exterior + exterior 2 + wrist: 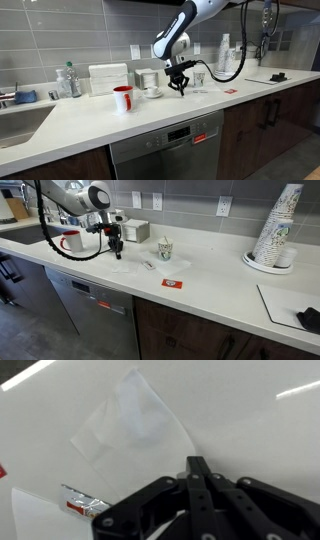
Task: Use the small paper towel to cover the cup
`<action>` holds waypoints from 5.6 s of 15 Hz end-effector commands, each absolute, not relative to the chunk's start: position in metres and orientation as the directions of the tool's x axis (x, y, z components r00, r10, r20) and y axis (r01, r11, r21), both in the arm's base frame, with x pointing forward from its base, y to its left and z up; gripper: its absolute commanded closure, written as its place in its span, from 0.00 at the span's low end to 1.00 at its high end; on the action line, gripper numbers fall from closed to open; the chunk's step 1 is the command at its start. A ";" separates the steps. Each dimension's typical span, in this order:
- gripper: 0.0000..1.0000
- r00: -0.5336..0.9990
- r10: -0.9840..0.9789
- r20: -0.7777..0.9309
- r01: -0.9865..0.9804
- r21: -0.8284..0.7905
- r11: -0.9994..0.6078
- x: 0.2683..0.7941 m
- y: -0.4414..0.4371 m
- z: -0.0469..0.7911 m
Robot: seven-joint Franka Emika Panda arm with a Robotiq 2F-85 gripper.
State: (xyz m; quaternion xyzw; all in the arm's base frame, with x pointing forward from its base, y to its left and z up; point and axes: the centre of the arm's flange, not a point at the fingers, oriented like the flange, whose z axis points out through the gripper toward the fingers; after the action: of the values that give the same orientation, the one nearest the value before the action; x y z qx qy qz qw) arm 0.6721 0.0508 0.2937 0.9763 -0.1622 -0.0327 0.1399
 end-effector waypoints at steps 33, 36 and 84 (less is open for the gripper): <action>1.00 0.648 -0.481 0.591 -0.558 -0.062 -0.828 0.624 -0.062 0.564; 1.00 0.584 -0.515 0.627 -0.608 -0.081 -0.790 0.632 -0.075 0.587; 1.00 0.732 -0.303 0.610 -0.669 0.562 -0.486 0.741 -0.057 0.441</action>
State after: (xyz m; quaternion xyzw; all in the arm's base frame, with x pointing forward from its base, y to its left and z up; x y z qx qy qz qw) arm 0.7412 -0.0674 0.4449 0.8358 -0.3098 0.2283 0.3915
